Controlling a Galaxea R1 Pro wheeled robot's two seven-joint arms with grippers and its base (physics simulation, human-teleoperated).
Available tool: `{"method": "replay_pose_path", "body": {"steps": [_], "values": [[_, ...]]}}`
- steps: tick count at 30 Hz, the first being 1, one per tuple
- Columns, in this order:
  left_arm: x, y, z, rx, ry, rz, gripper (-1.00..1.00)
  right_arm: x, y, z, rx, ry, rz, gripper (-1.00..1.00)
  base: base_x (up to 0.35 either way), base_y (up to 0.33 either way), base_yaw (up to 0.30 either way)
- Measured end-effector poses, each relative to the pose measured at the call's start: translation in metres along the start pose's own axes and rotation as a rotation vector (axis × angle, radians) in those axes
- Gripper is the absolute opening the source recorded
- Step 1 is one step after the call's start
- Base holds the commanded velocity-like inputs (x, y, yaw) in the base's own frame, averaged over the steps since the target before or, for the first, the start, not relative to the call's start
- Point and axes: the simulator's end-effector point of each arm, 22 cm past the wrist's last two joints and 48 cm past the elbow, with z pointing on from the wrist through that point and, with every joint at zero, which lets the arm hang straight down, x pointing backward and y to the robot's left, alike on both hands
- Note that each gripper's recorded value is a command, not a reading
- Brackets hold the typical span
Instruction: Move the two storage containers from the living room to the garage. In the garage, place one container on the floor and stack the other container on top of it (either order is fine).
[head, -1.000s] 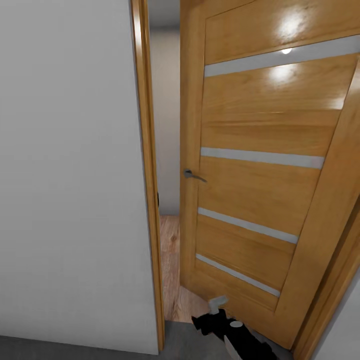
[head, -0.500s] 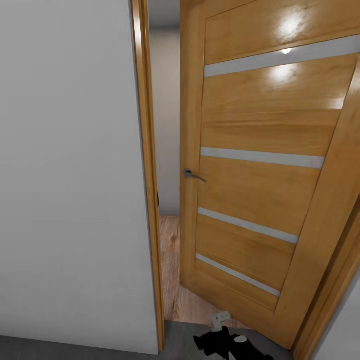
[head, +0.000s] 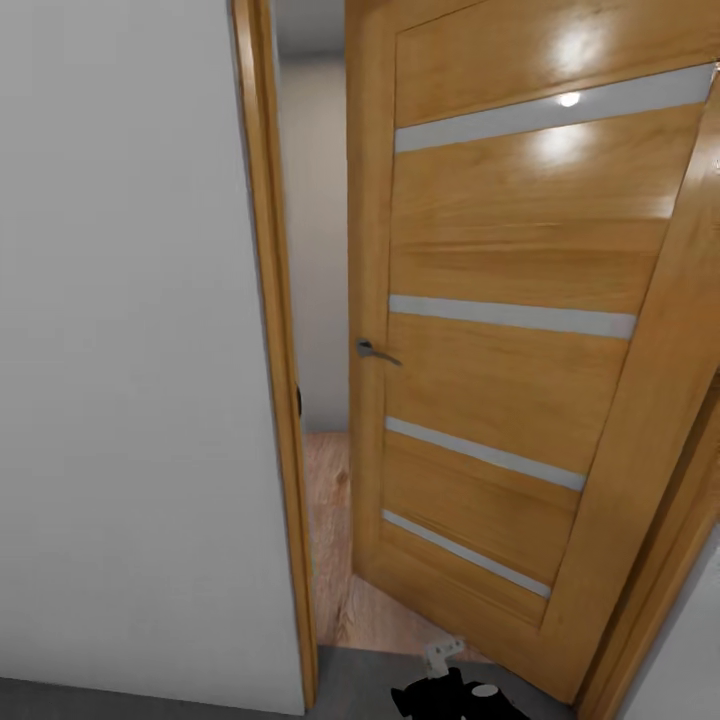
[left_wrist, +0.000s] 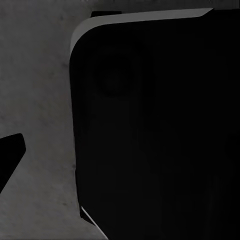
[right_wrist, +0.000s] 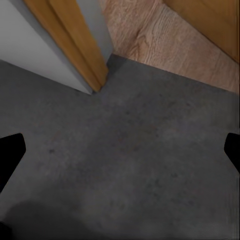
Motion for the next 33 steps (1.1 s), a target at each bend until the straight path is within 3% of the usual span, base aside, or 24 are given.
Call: {"method": "replay_pose_path", "body": {"steps": [9,14,15,17,18,20,21,23,25,28,33], "values": [[0.000,0.000,0.000,0.000,-0.001,0.002,1.00,0.002,0.001,0.000,0.005,0.008,-0.017,1.00,0.099,-0.277,0.000],[-0.001,0.000,0.000,0.001,-0.001,0.005,1.00,0.001,0.000,0.001,0.016,0.018,-0.055,1.00,0.055,-0.157,0.000],[0.000,0.000,0.000,0.002,0.000,0.007,1.00,-0.013,-0.022,-0.002,0.125,0.035,-0.166,1.00,0.010,-0.031,0.000],[0.000,0.000,0.000,0.002,0.000,0.008,1.00,-0.057,-0.062,-0.017,0.335,0.022,-0.290,1.00,0.006,-0.018,0.000],[0.000,-0.001,0.000,0.002,-0.001,0.008,1.00,-0.072,-0.073,-0.025,0.402,0.015,-0.322,1.00,0.003,-0.010,0.000],[0.000,-0.001,0.000,0.002,0.000,0.010,1.00,-0.131,-0.108,-0.065,0.651,-0.015,-0.425,1.00,0.002,-0.006,0.000],[0.000,-0.001,0.000,0.003,0.000,0.010,1.00,-0.145,-0.113,-0.076,0.705,-0.025,-0.442,1.00,0.001,-0.003,0.000],[0.000,-0.001,0.000,0.003,0.000,0.011,1.00,-0.198,-0.117,-0.118,0.857,-0.076,-0.490,1.00,0.001,-0.002,0.000],[0.000,-0.001,0.000,0.003,0.000,0.011,1.00,-0.244,-0.108,-0.157,0.946,-0.151,-0.503,1.00,0.000,0.000,0.000],[0.000,-0.001,0.000,0.003,-0.001,0.011,1.00,-0.284,-0.099,-0.200,1.030,-0.230,-0.511,1.00,0.000,0.000,0.000],[0.000,-0.001,0.000,0.003,-0.001,0.010,1.00,-0.319,-0.096,-0.250,1.213,-0.291,-0.623,1.00,0.047,0.000,0.000]]}}
